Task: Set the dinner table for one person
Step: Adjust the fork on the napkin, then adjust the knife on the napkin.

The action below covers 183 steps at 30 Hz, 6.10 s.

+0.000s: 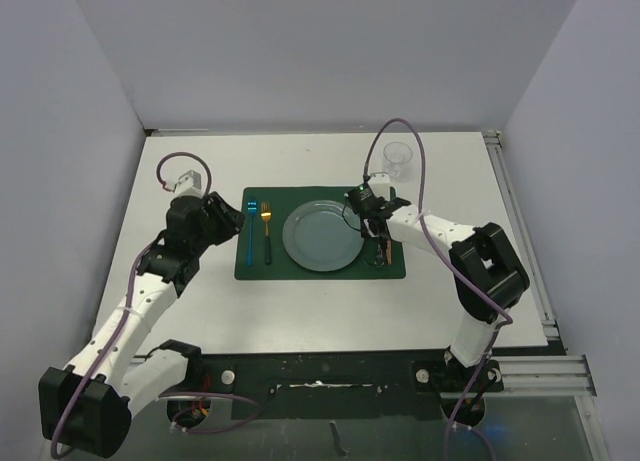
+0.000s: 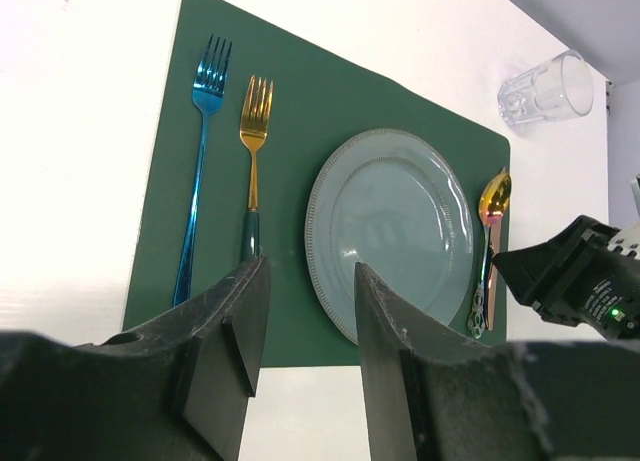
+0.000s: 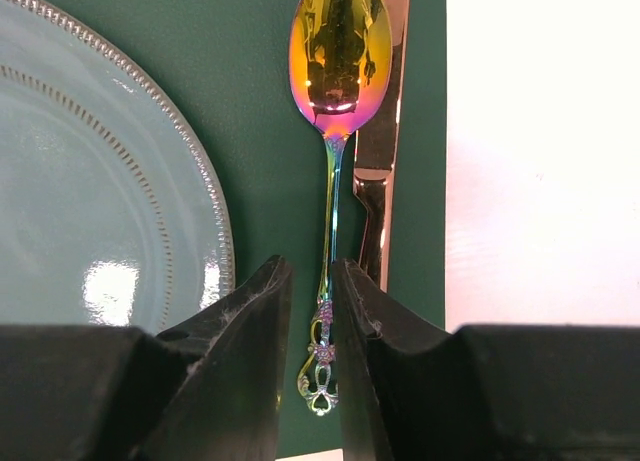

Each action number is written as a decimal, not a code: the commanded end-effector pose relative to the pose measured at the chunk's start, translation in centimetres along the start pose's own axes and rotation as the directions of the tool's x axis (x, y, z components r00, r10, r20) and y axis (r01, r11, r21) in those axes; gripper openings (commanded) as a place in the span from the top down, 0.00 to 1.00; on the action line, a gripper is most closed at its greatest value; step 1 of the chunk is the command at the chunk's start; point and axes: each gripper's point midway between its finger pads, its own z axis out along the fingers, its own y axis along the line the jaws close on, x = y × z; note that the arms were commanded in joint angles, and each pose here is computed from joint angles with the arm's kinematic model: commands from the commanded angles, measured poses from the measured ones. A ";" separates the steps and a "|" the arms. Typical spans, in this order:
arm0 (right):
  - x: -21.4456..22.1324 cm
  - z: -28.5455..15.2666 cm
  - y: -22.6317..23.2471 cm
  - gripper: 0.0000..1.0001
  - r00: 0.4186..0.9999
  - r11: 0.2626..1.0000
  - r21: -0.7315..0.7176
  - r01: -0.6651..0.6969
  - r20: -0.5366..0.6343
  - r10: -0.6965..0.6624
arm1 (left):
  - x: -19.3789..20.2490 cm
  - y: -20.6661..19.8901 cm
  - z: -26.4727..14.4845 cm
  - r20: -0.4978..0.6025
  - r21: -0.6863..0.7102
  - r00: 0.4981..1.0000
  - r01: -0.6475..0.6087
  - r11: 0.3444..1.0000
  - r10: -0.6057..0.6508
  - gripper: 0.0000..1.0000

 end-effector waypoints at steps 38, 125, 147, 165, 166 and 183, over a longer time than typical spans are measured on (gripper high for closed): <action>1.2 4.0 -0.3 0.78 0.995 0.994 -0.065 -0.082 -0.065 0.078 | -0.9 -1.0 2.2 0.040 -0.044 0.997 -0.069 0.997 0.071 0.62; -3.3 0.6 0.2 0.83 0.999 0.998 -0.042 -0.043 0.016 0.044 | 2.2 1.3 4.7 -0.032 -0.095 0.995 -0.092 0.991 0.090 0.63; -0.1 0.9 -0.1 0.84 0.997 0.996 -0.070 -0.063 -0.055 0.059 | 3.1 1.4 5.1 -0.049 -0.094 0.995 -0.088 0.992 0.084 0.63; -1.4 0.0 -0.2 0.83 0.999 0.998 -0.051 -0.041 -0.027 0.040 | 3.4 1.4 5.1 -0.052 -0.092 0.995 -0.088 0.992 0.083 0.63; -1.6 0.0 -0.4 0.83 0.999 0.998 -0.040 -0.038 -0.023 0.037 | 3.4 1.4 5.1 -0.052 -0.091 0.995 -0.088 0.992 0.083 0.63; -7.3 0.6 -7.2 0.64 0.987 0.988 0.001 -0.157 0.043 0.157 | 2.7 0.4 5.0 -0.038 -0.072 0.995 -0.096 0.993 0.094 0.63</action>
